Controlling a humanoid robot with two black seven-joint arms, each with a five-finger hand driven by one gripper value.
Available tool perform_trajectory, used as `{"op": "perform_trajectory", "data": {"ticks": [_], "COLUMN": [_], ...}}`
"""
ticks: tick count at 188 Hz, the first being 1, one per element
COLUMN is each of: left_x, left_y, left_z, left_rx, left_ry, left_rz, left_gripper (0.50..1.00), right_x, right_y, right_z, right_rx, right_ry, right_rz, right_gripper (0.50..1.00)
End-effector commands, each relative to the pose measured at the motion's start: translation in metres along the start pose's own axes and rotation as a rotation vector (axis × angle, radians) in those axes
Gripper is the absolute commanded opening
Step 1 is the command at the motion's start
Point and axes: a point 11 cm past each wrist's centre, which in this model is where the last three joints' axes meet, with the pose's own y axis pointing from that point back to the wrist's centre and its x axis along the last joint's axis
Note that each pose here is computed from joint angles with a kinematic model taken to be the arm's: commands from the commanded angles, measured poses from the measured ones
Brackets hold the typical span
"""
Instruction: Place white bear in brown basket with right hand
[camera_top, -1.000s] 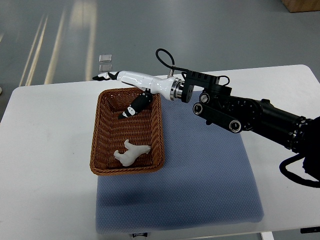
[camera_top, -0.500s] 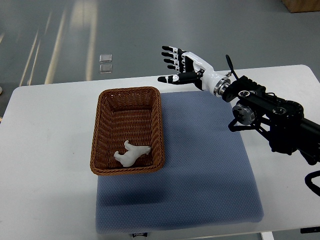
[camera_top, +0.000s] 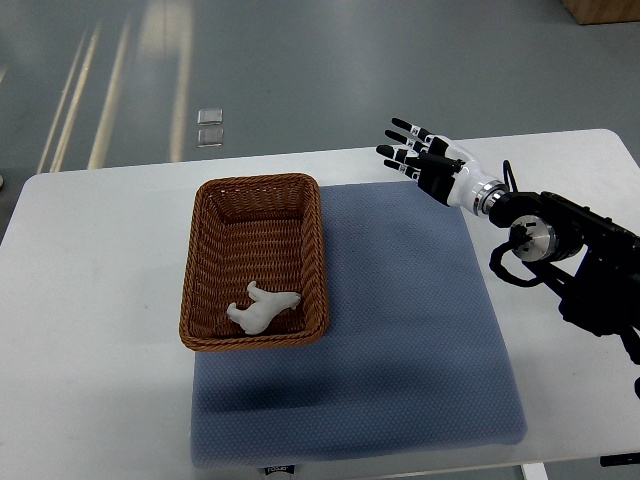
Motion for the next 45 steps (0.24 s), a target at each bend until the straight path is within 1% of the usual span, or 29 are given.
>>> {"op": "perform_trajectory", "data": {"ticks": [1, 45], "left_x": [0.0, 0.0], "left_y": [0.0, 0.0], "left_z": [0.0, 0.0], "left_rx": [0.0, 0.0], "left_ry": [0.0, 0.0], "left_rz": [0.0, 0.0], "left_gripper": [1.0, 1.0], "right_x": [0.002, 0.004], "right_y": [0.001, 0.007], "right_z": [0.005, 0.02], "right_rx": [0.002, -0.019], "right_ry": [-0.012, -0.031], "right_rz": [0.009, 0.005], "right_gripper": [0.928, 0.928]}}
